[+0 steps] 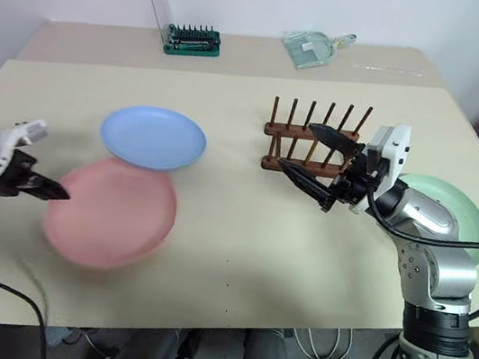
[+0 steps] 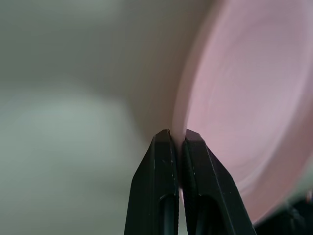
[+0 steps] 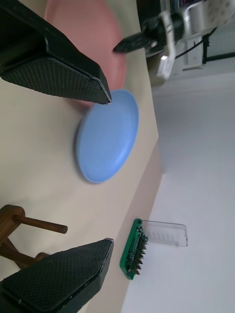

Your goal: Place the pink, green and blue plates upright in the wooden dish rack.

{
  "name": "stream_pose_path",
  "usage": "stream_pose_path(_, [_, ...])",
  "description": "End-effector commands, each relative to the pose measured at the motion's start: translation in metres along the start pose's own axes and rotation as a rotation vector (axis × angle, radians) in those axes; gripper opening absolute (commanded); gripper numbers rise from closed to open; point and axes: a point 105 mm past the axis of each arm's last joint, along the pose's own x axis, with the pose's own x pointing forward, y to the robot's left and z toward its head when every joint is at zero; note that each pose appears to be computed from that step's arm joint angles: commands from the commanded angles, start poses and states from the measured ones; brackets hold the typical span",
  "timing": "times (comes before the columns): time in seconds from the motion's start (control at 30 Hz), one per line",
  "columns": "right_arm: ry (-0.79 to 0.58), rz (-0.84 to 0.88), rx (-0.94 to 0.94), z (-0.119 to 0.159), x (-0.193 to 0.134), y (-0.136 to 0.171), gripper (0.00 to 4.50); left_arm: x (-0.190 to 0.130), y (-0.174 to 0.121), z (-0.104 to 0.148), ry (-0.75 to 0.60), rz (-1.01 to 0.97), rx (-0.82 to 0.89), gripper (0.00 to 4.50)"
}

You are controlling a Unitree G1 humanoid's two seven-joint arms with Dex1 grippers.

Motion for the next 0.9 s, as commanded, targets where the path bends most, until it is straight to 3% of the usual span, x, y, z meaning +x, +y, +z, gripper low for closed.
stream_pose_path(0.03, [-0.031,0.012,-0.058,0.012,0.002,-0.001,4.5,-0.016,-0.006,-0.006,0.012,-0.055,0.036,0.02])
stream_pose_path(0.2, [-0.037,0.021,-0.066,0.015,0.004,-0.001,4.5,-0.023,-0.017,-0.015,0.059,-0.152,0.15,0.02])
stream_pose_path(0.3, [-0.058,0.034,-0.059,0.021,0.002,0.001,4.5,-0.027,-0.038,0.0,-0.009,-0.254,0.238,0.02])
stream_pose_path(0.43, [-0.063,0.188,0.022,0.035,-0.021,0.024,4.5,-0.028,-0.051,0.038,-0.146,-0.238,0.238,0.02])
stream_pose_path(0.63, [-0.091,0.27,0.022,0.055,-0.042,0.034,4.5,-0.024,-0.074,0.084,-0.287,-0.237,0.225,0.02])
stream_pose_path(0.83, [-0.02,0.189,-0.053,0.049,-0.042,0.024,4.5,-0.012,-0.114,0.11,-0.375,-0.378,0.247,0.02])
stream_pose_path(0.9, [-0.008,0.115,-0.125,0.053,-0.042,0.014,4.5,-0.011,-0.122,0.136,-0.52,-0.403,0.218,0.02])
